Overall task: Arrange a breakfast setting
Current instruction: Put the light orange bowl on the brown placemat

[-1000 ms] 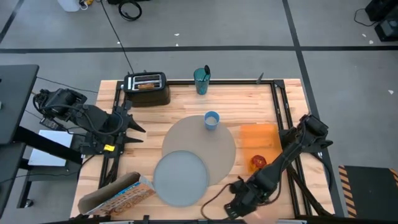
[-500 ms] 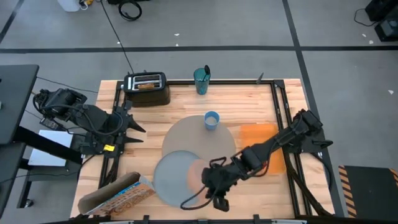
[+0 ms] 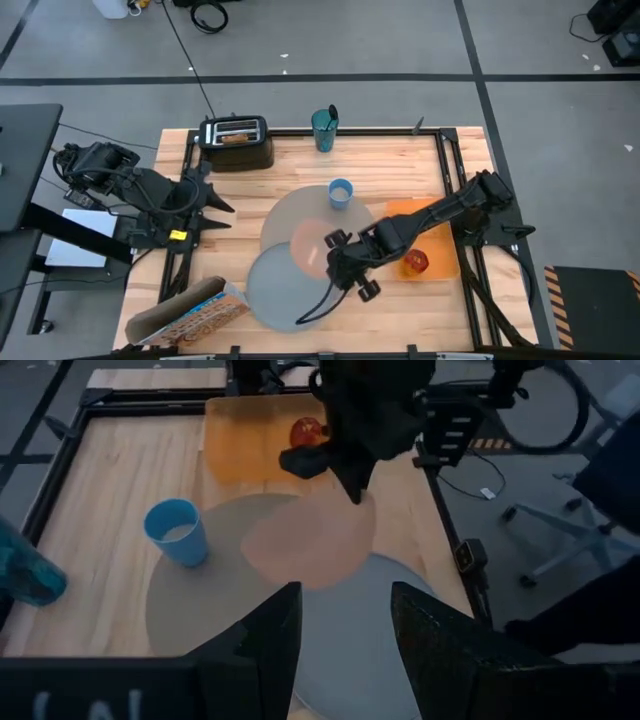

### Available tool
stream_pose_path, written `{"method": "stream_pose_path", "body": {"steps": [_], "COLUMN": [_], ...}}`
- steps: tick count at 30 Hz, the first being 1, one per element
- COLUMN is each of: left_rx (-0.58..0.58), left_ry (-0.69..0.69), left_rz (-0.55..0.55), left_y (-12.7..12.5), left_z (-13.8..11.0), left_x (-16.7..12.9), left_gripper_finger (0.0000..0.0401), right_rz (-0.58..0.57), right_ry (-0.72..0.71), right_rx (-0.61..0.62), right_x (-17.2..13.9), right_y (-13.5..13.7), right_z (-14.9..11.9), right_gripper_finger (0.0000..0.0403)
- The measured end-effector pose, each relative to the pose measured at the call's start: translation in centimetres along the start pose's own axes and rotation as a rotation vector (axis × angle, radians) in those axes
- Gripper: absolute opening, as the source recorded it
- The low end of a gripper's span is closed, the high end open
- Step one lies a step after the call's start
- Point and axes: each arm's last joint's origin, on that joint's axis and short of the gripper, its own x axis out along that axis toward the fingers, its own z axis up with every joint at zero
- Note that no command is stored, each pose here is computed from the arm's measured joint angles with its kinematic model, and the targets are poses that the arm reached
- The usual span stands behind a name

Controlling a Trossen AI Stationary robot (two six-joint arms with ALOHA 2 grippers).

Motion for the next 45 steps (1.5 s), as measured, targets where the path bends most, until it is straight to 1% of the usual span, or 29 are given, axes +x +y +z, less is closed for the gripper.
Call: {"method": "stream_pose_path", "body": {"steps": [5,7,10,13,20,27,29,32,36,43,45], "left_rx": [-0.046,-0.057,-0.067,-0.075,-0.089,-0.110,-0.115,-0.124,-0.136,-0.135,-0.135], "left_ry": [-0.019,-0.036,-0.072,-0.096,-0.141,-0.163,-0.164,-0.165,-0.166,-0.166,-0.166], "left_rz": [0.031,0.040,0.046,0.061,0.089,0.123,0.123,0.122,0.121,0.121,0.121], "left_y": [0.1,0.1,0.0,0.0,0.0,0.1,0.1,0.1,0.1,0.1,0.1], "left_z": [0.1,0.3,0.6,0.8,1.2,1.3,1.3,1.3,1.3,1.3,1.3], "left_x": [0.0,0.0,0.0,0.0,0.0,0.0,0.0,0.0,0.0,0.0,0.0], "left_gripper_finger": [0.0164,0.0164,0.0164,0.0164,0.0164,0.0164,0.0164,0.0164,0.0164,0.0164,0.0164], "right_rz": [-0.016,-0.004,-0.002,0.005,-0.033,-0.069,-0.063,-0.076,-0.090,-0.116,-0.122], "right_ry": [0.066,0.101,0.143,0.192,0.262,0.205,0.188,0.155,0.145,0.143,0.144], "right_rx": [-0.210,-0.281,-0.350,-0.380,-0.338,-0.296,-0.284,-0.267,-0.266,-0.262,-0.242], "right_x": [1.1,1.7,2.4,3.1,4.2,4.5,4.5,4.9,5.5,5.8,5.8], "right_y": [-0.4,-0.3,-0.3,-0.6,-2.4,-4.1,-4.4,-4.7,-4.7,-4.8,-5.0], "right_z": [-1.2,-1.9,-2.8,-3.8,-5.7,-5.7,-5.7,-5.8,-6.1,-6.3,-6.4], "right_gripper_finger": [0.0016,0.0016,0.0016,0.0016,0.0016,0.0016,0.0016,0.0016,0.0017,0.0032,0.0033]}}
